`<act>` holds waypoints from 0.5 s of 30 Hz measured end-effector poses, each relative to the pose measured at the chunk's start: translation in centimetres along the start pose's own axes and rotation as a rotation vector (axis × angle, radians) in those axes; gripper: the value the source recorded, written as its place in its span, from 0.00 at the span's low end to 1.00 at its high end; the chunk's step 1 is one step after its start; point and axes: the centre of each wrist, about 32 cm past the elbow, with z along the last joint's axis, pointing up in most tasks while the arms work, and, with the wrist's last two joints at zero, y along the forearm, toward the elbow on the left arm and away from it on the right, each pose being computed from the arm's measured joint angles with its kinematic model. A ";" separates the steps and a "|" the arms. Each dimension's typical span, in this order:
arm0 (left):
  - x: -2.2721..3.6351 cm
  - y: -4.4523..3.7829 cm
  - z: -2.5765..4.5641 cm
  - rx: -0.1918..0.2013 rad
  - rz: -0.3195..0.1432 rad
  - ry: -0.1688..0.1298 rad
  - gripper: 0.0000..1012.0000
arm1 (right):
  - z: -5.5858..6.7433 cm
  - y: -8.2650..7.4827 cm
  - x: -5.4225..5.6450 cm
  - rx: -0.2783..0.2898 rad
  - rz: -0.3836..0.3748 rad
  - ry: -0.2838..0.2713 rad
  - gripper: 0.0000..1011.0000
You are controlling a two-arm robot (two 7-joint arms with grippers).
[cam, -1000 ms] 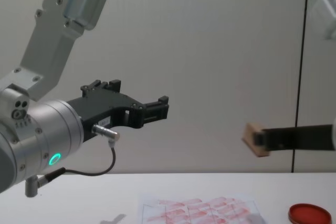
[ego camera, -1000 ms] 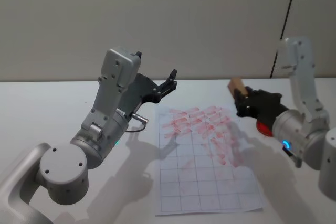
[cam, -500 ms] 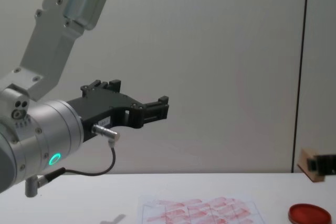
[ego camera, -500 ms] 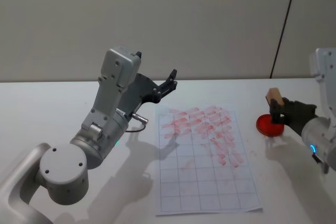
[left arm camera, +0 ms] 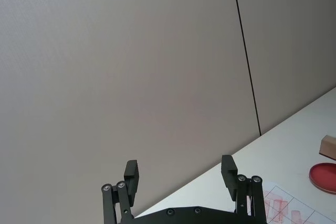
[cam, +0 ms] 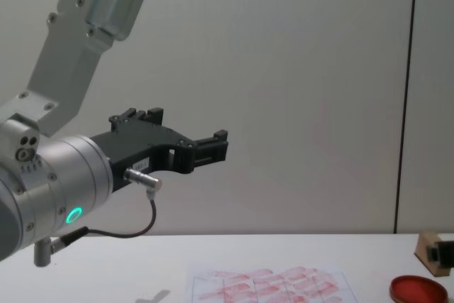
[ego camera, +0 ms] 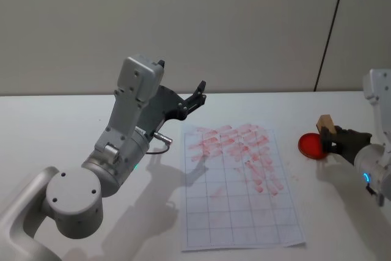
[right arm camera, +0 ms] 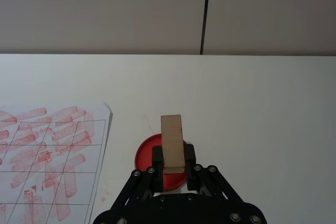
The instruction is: Use the one hand to pick up the stamp and affix it onto the A4 paper.
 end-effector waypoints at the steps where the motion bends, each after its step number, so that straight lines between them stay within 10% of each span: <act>1: 0.00 0.00 0.00 0.000 0.000 0.000 0.99 | 0.0 0.0 0.0 0.000 0.000 0.000 0.21; 15: 0.00 0.00 0.00 0.000 0.000 0.000 0.99 | -0.6 1.5 0.1 -0.024 0.028 0.018 0.29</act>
